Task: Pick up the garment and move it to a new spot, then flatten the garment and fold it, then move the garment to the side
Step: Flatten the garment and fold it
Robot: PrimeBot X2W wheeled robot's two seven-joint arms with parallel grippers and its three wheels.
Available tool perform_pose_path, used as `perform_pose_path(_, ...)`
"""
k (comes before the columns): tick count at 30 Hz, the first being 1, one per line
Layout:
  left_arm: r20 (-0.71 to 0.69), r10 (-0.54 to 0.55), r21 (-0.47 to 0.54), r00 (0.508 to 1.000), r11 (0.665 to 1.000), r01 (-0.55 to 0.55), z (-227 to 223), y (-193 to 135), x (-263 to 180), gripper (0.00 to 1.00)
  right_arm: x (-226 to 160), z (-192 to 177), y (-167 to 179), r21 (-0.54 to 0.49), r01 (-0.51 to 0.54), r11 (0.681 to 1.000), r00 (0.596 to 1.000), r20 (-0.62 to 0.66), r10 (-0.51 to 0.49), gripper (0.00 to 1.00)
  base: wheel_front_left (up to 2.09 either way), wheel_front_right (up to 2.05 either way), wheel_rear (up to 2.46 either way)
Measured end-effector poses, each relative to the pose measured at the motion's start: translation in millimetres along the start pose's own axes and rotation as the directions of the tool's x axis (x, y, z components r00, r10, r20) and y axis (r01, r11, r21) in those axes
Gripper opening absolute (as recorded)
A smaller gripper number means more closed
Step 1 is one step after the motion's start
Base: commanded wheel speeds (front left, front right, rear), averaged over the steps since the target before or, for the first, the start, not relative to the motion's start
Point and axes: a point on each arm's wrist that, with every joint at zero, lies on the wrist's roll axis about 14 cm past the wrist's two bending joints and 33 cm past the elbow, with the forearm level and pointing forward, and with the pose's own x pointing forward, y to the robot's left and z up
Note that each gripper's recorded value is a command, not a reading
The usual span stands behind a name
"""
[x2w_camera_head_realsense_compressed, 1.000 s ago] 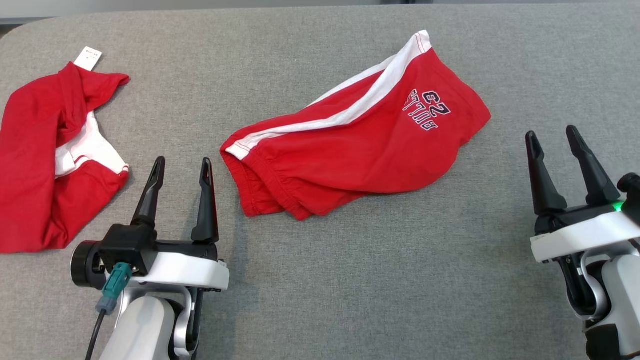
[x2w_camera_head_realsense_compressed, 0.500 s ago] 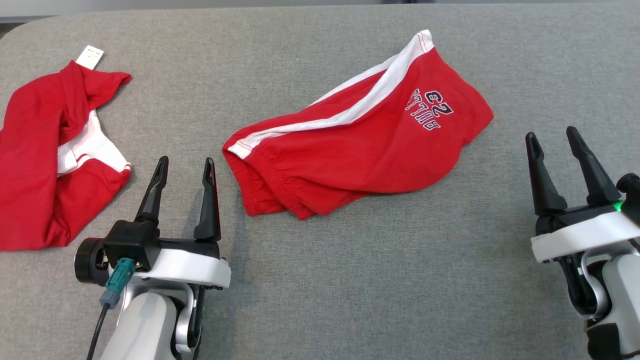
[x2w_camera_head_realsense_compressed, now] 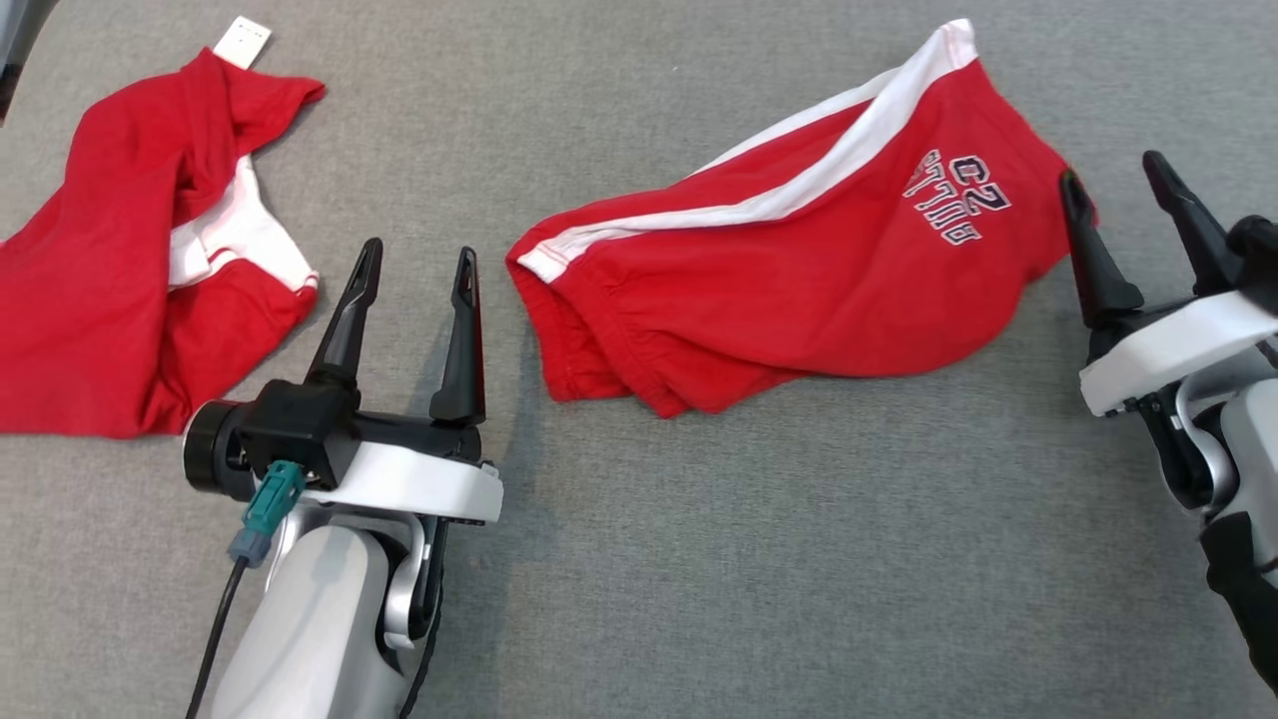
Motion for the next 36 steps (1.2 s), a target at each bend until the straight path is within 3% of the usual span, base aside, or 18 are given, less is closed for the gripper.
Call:
perform_pose_path(6,-0.012,0.025,0.001,1.000,1.000,-0.025,-5,7,0,1.00,13,-49,7,0.005,-0.025,1.000,0.980,-0.195,0.026,1.00,0.00,0.00,0.00)
perform_pose_path(12,-0.031,0.035,0.001,0.999,0.999,-0.035,-12,10,0,1.00,18,-64,11,0.033,-0.033,0.999,0.955,-0.295,0.042,1.00,0.00,0.00,0.00)
perform_pose_path(13,-0.032,0.035,0.001,0.999,0.999,-0.035,-12,10,0,1.00,19,-64,12,0.043,-0.036,0.998,0.954,-0.297,0.047,0.41,0.00,0.00,0.00)
perform_pose_path(14,-0.033,0.034,0.000,0.999,0.999,-0.034,-12,10,0,1.00,20,-64,14,0.049,-0.039,0.998,0.952,-0.300,0.052,0.00,0.00,0.00,0.00)
perform_pose_path(22,-0.021,0.028,-0.003,0.999,1.000,-0.028,-9,7,2,1.00,14,-57,19,0.110,-0.034,0.993,0.963,-0.262,0.062,0.00,0.00,0.00,0.00)
perform_pose_path(29,-0.012,0.007,-0.007,1.000,1.000,-0.007,-6,-1,3,1.00,-20,-57,6,0.213,0.057,0.975,0.982,-0.186,-0.017,0.00,0.00,0.00,0.00)
perform_pose_path(36,-0.017,-0.032,-0.018,0.999,0.999,0.031,-7,-14,0,1.00,-70,-60,-17,0.305,0.190,0.933,0.976,-0.162,-0.146,0.00,0.00,0.00,0.00)
